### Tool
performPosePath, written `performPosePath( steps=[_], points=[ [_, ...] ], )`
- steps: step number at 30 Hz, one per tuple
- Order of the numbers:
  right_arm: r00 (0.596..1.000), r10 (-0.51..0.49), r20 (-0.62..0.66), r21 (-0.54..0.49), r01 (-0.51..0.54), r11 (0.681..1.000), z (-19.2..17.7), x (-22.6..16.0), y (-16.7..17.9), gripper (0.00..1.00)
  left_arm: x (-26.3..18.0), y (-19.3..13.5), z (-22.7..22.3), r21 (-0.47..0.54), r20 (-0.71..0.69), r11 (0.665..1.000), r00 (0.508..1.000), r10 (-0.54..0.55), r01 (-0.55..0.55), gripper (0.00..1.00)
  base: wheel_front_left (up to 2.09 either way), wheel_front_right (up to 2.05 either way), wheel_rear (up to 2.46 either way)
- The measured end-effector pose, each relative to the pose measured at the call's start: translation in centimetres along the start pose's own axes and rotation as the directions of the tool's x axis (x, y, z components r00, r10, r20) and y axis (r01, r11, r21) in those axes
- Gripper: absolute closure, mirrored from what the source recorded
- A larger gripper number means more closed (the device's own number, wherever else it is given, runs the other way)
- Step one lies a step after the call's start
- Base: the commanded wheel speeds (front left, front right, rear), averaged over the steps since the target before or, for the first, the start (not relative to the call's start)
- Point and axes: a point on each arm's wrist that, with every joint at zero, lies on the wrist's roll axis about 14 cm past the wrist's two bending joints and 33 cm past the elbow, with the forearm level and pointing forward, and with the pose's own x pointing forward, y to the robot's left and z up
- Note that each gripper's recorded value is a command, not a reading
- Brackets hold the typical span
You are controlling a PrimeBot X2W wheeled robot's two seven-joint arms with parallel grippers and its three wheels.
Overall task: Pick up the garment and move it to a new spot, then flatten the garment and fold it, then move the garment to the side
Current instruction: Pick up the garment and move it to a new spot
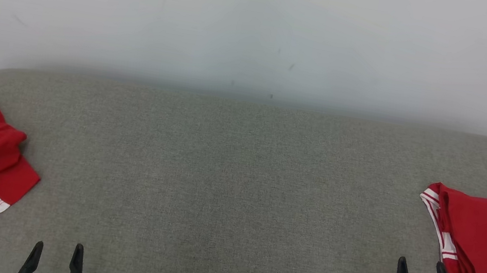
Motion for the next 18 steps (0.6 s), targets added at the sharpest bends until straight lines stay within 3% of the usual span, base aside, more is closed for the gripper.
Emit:
performPosePath(
  steps=[10, 18],
  points=[
    [1.000, 0.028, -0.009, 0.020, -0.028, 0.999, -0.3, 0.5, 1.0, 0.00, -0.3, 0.8, 0.2, 0.001, 0.005, 1.000, 1.000, 0.027, -0.027, 0.00, 0.00, 0.00, 0.00],
    [0.992, 0.124, -0.041, 0.023, -0.123, 0.992, -1.3, 1.8, 4.1, 0.00, -2.8, 4.0, 0.6, 0.024, 0.011, 0.992, 0.992, 0.126, -0.126, 0.00, 0.00, 0.00, 0.00]
  ],
)
